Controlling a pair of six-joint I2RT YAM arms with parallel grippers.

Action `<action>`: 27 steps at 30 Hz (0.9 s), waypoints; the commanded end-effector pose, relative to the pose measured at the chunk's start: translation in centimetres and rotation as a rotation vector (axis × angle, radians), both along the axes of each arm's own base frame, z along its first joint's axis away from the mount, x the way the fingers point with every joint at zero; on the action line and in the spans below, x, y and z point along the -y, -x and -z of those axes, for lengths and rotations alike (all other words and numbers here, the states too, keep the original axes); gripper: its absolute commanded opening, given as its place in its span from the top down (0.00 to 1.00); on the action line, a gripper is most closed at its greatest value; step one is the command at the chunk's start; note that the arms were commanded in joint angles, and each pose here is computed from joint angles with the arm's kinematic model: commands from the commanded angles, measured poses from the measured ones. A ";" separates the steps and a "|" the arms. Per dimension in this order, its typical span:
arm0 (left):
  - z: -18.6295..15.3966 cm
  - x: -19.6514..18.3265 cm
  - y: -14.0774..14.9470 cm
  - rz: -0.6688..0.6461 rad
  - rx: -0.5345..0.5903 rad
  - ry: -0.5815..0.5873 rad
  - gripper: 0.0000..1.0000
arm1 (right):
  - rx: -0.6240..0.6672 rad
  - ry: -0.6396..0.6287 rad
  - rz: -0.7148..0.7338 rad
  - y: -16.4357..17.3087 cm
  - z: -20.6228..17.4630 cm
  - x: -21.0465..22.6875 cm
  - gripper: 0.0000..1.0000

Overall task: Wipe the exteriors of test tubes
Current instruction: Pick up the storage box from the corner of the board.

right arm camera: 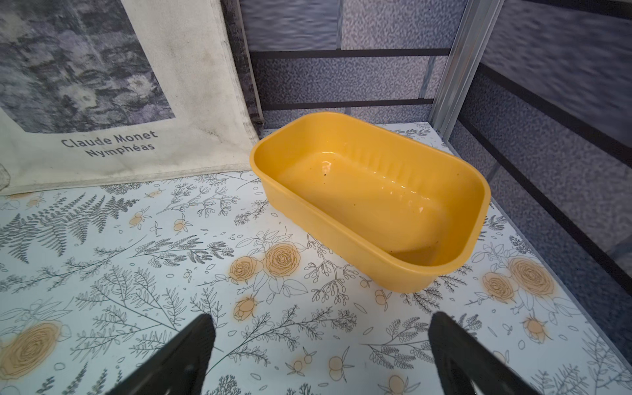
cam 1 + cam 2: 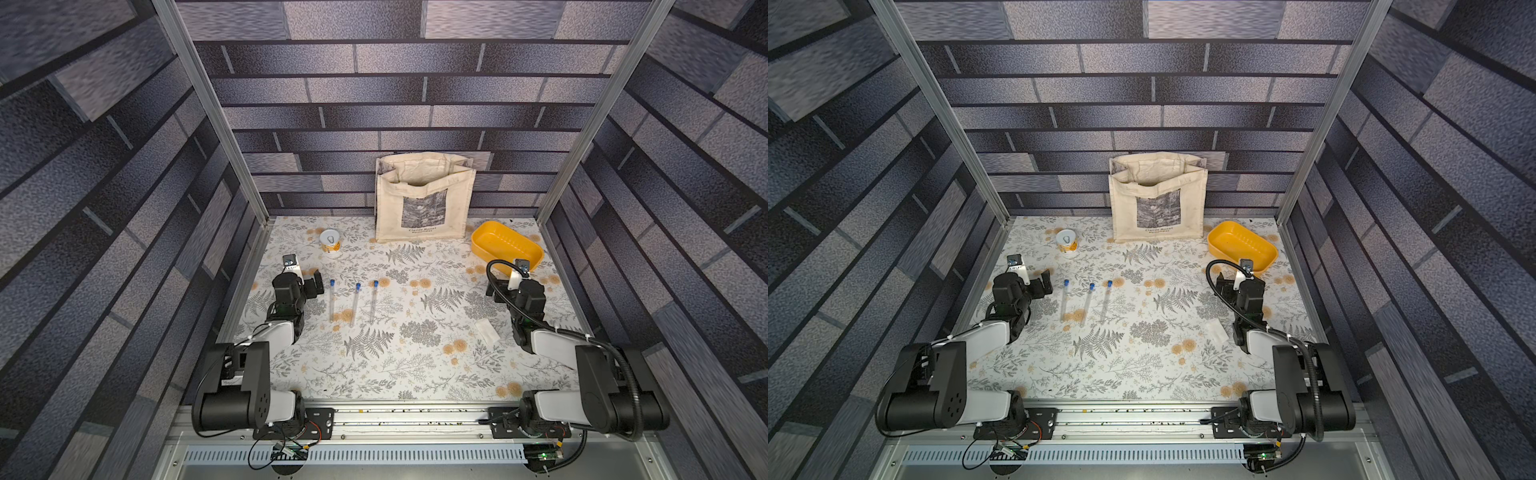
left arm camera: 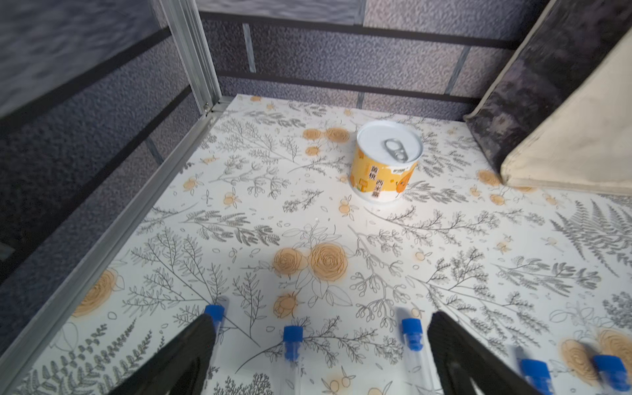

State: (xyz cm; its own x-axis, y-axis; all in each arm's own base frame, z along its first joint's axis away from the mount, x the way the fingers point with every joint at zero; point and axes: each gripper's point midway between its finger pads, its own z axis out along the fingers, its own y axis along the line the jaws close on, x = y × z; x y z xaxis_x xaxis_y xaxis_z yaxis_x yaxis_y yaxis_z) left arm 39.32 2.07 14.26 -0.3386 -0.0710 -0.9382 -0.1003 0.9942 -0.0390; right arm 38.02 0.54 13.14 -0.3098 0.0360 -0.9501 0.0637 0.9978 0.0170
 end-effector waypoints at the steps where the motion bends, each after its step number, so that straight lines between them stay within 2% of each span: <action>1: -2.7 0.1 0.6 -0.049 0.002 0.007 0.00 | -0.082 -0.048 0.049 0.4 -0.6 0.6 0.00; 6: -6.6 1.8 1.7 -0.093 -0.055 0.119 0.00 | -0.140 -0.050 0.077 -0.3 -3.5 0.9 0.00; 10: -9.1 4.7 3.1 -0.066 -0.069 0.186 0.00 | -0.182 -0.024 0.055 -1.8 -5.8 0.7 0.00; 13: -11.0 6.5 4.5 -0.011 -0.031 0.316 0.00 | -0.267 0.025 -0.057 -2.7 -6.6 -0.9 0.00; 17: -12.3 7.8 6.2 0.053 -0.056 0.403 0.00 | -0.381 0.067 -0.158 -4.1 -7.6 -2.1 0.00; 23: -15.2 10.1 8.1 0.218 -0.081 0.467 0.00 | -0.543 0.153 -0.255 -5.8 -6.2 -2.6 0.00; 27: -16.5 11.4 9.7 0.311 -0.093 0.440 0.00 | -0.658 0.169 -0.304 -7.4 -4.5 -2.7 0.08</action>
